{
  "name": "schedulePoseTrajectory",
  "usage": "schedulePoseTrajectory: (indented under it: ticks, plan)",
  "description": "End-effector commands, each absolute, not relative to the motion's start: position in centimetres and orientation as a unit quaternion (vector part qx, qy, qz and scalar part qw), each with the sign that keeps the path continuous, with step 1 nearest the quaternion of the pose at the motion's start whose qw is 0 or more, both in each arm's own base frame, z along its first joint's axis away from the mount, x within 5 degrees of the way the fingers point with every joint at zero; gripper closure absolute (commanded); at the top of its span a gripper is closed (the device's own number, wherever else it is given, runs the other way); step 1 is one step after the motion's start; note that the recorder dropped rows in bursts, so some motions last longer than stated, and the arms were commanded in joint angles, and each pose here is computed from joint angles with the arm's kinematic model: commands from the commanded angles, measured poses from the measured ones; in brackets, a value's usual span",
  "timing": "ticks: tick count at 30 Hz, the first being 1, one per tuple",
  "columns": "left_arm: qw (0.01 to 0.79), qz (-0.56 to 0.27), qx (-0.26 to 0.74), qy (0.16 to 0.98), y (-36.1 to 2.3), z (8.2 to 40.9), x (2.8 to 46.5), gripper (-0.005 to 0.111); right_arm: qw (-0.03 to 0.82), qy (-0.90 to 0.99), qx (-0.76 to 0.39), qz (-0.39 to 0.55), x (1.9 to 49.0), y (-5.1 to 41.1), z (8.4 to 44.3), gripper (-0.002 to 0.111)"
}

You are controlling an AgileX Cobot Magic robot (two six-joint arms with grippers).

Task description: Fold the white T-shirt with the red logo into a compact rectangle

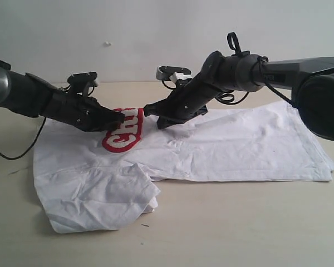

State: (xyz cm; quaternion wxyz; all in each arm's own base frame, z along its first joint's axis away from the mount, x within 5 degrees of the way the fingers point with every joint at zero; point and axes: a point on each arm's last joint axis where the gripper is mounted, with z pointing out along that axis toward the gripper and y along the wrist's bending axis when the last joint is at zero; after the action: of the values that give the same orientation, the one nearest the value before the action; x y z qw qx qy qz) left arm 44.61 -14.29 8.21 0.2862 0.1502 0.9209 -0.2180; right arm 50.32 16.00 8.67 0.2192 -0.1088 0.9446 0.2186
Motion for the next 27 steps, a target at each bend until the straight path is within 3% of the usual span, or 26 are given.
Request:
schedulePoseTrajectory:
  ticks: [1,7,14,18,21,27]
  plan:
    - [0.298,-0.202,0.165,0.918,-13.7,9.4,44.6,0.107,0.241,0.940,-0.119,0.213,50.5,15.8,10.8,0.108]
    - [0.347,-0.195,0.181,0.899,-13.7,12.6,45.0,0.107,0.302,0.924,-0.111,0.206,51.1,16.0,13.6,0.108]
    - [0.336,-0.157,0.168,0.914,-13.4,8.2,45.4,0.107,0.254,0.944,-0.084,0.191,51.3,14.8,8.3,0.108]
    - [0.316,-0.160,0.163,0.921,-12.1,6.5,45.5,0.107,0.242,0.951,-0.085,0.174,51.4,13.5,7.6,0.108]
    - [0.327,-0.165,0.156,0.917,-11.0,7.9,45.8,0.107,0.250,0.949,-0.089,0.173,51.8,12.7,9.4,0.108]
    - [0.379,-0.166,0.149,0.898,-8.4,13.9,46.2,0.107,0.266,0.948,-0.090,0.153,51.8,9.1,15.6,0.103]
